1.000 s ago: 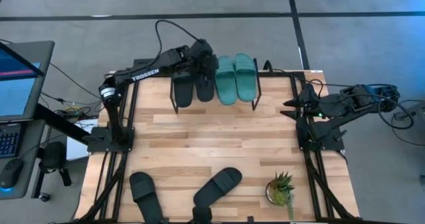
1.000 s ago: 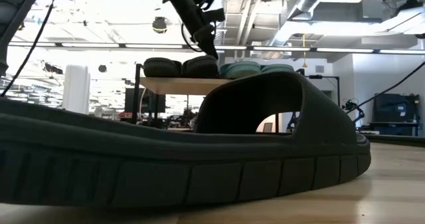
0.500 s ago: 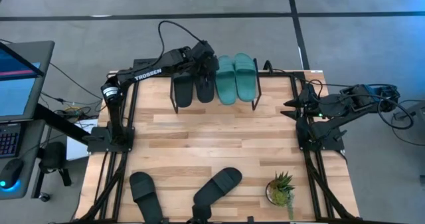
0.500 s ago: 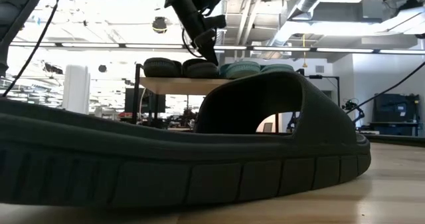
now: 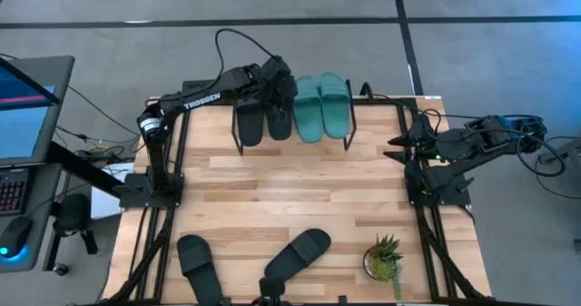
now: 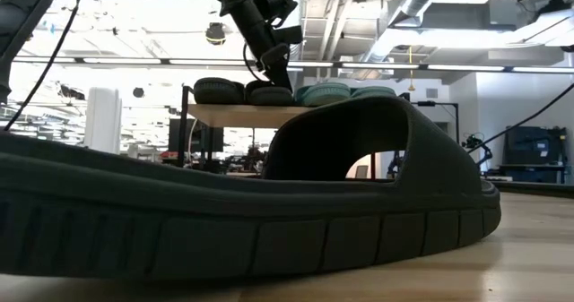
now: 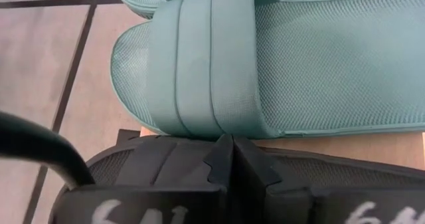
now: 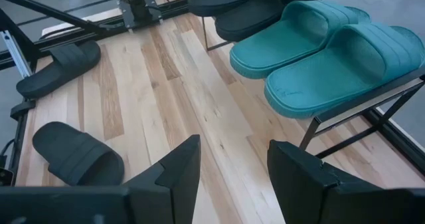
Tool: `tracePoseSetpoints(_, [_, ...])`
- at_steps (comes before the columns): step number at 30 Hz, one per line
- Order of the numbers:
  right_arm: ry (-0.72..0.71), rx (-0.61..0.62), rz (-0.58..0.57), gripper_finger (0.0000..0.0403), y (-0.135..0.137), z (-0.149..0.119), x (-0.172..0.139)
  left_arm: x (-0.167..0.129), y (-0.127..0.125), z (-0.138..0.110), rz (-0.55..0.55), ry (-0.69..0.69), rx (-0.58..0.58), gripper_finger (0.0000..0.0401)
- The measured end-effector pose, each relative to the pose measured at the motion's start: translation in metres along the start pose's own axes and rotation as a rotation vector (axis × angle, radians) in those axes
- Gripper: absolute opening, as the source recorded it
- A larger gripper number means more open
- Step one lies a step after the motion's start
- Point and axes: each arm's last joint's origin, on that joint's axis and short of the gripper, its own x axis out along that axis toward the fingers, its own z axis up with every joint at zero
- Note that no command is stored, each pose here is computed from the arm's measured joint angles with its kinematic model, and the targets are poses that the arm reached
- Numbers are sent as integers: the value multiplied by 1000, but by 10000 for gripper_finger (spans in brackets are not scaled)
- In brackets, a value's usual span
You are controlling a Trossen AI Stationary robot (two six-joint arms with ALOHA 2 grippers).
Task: Pick and place slides into the shelf
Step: Put the black slipper on the shelf
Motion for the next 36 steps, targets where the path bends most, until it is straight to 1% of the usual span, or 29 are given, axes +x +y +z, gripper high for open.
tracePoseSetpoints(5, [0,0,0,161,0,0,0,2,3,-2,-13,3,-10,0])
tracePoseSetpoints(10, [0,0,0,161,0,0,0,15,3,-6,-41,30,-25,0])
tracePoseSetpoints(13, [0,1,-1,161,0,0,0,16,0,-3,-29,24,-19,0])
tracePoseSetpoints(15, [5,2,-3,161,0,-1,0,16,-1,0,-17,-5,-13,0])
tracePoseSetpoints(18, [12,7,-6,161,-1,-1,0,11,2,5,10,-32,0,0])
tracePoseSetpoints(23, [21,10,-11,161,-1,-2,0,-6,10,13,50,-30,29,0])
tracePoseSetpoints(29, [44,-3,-23,161,-2,-5,0,-16,14,18,84,-28,33,0])
tracePoseSetpoints(33, [46,-4,-24,161,-3,-5,0,-20,15,20,84,-28,34,0])
tracePoseSetpoints(36, [46,-4,-24,161,-3,-5,0,-28,15,26,94,-43,38,0])
